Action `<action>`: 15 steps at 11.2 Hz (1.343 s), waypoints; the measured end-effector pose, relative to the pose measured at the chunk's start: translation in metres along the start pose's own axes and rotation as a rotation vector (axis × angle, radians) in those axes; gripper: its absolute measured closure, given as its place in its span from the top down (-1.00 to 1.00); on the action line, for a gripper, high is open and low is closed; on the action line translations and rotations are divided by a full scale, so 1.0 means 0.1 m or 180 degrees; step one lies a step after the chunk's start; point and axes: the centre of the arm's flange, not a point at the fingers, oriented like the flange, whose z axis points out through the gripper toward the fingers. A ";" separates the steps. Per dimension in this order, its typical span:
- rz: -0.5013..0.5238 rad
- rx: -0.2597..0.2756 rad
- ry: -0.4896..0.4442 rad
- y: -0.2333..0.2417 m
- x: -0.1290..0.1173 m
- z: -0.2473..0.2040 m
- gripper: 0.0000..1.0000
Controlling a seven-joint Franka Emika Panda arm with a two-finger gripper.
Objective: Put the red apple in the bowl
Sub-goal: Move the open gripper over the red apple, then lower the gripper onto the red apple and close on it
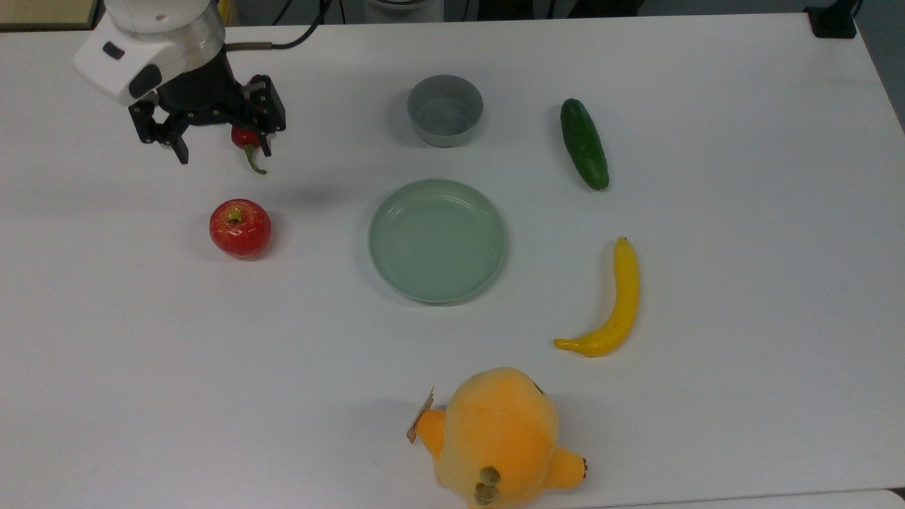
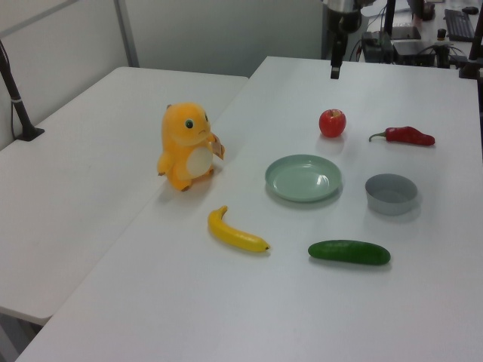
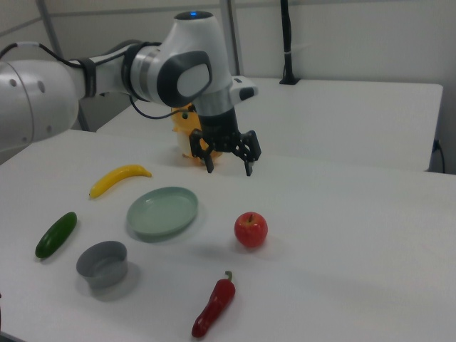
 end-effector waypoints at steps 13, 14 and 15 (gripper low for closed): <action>-0.0060 0.0013 -0.0076 0.19 0.09 1.19 1.00; -0.0076 0.0003 -0.0120 0.19 0.07 1.26 1.00; -0.0083 0.0001 -0.0144 0.18 0.05 1.33 1.00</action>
